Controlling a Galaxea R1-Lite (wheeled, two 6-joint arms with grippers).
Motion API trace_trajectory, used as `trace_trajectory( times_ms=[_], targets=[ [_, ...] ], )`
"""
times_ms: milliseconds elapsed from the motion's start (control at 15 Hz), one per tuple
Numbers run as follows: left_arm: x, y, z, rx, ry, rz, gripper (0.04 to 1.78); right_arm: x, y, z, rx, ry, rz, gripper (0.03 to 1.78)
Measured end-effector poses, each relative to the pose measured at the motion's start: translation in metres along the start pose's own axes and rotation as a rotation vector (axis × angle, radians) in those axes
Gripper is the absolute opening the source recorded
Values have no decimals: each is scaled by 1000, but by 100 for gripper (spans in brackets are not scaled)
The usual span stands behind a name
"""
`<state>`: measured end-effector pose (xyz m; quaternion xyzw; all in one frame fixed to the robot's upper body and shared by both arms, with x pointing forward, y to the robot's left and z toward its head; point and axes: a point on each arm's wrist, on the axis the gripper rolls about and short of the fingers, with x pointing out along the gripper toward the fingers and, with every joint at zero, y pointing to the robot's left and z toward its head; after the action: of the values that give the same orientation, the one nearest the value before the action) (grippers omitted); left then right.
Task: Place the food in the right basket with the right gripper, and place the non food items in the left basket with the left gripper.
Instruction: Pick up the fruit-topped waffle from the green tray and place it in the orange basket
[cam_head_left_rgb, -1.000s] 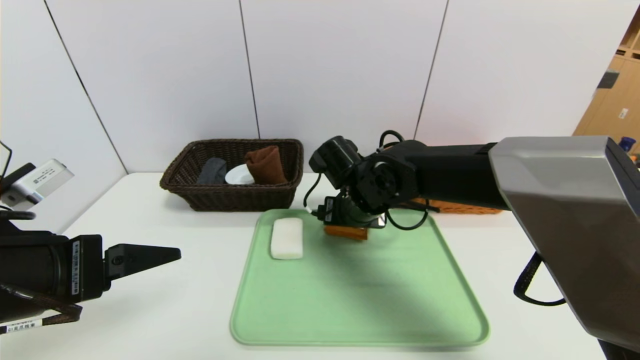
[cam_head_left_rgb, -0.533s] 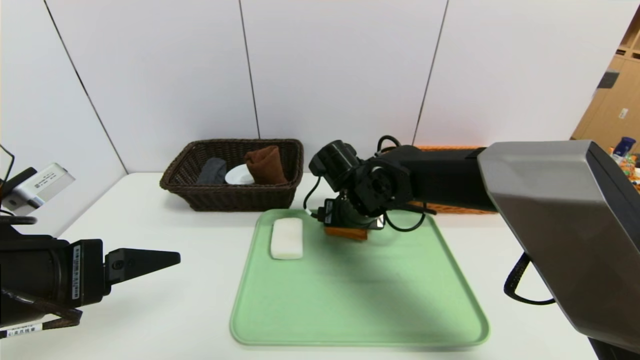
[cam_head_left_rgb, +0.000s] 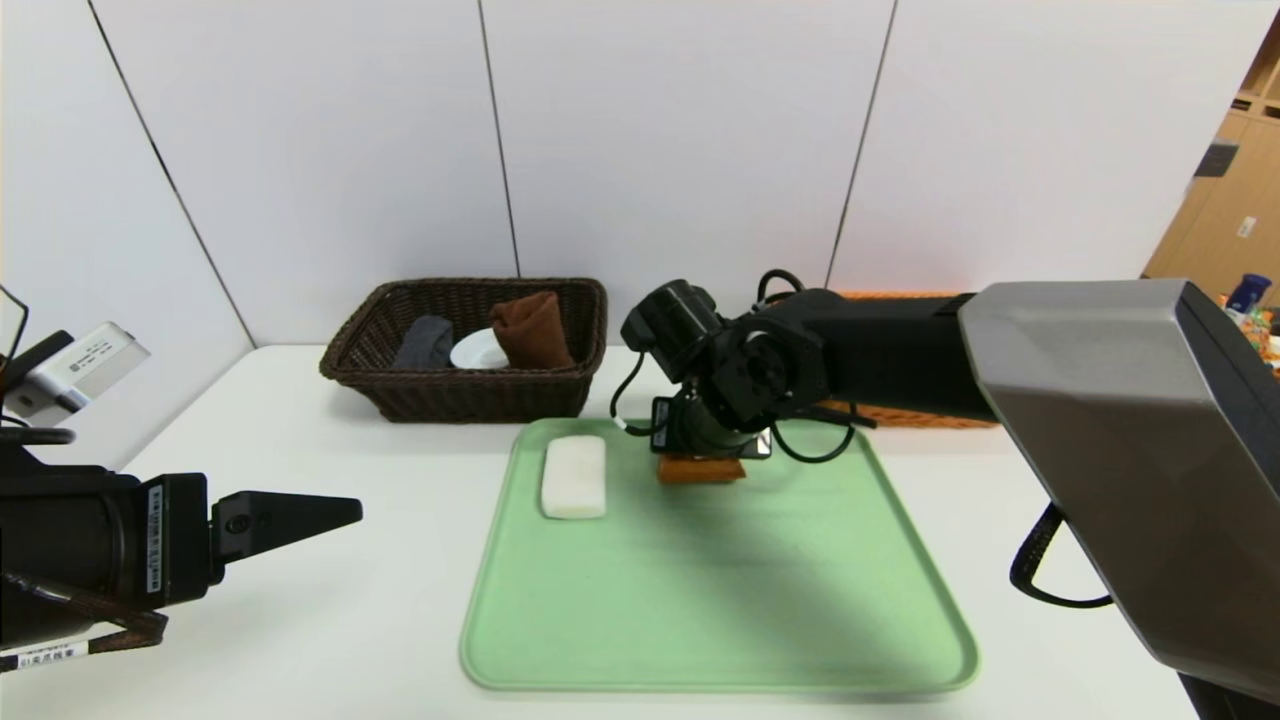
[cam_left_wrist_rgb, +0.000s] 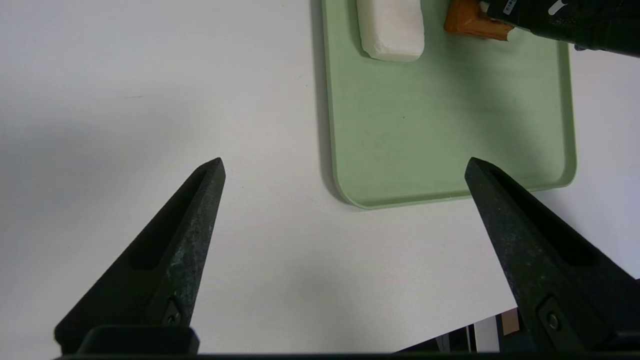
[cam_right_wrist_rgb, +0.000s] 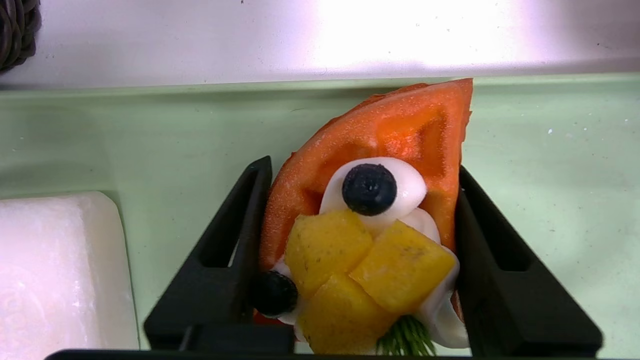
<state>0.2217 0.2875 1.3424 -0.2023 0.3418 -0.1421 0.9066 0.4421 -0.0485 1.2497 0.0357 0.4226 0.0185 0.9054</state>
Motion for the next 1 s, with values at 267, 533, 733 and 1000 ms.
trace_trajectory(
  times_ms=[267, 533, 733, 1000],
  targets=[
    [0, 1, 0, -2, -1, 4, 169, -8, 0, 0, 0, 10, 11, 91],
    [0, 1, 0, -1, 0, 5, 169, -26, -5, 2, -5, 32, 4, 87],
    [0, 1, 0, -2, 0, 5, 169, -35, -6, 5, 8, 24, 12, 87],
    [1, 1, -1, -2, 2, 8, 169, -44, -6, 7, 32, 14, 36, 87]
  ],
)
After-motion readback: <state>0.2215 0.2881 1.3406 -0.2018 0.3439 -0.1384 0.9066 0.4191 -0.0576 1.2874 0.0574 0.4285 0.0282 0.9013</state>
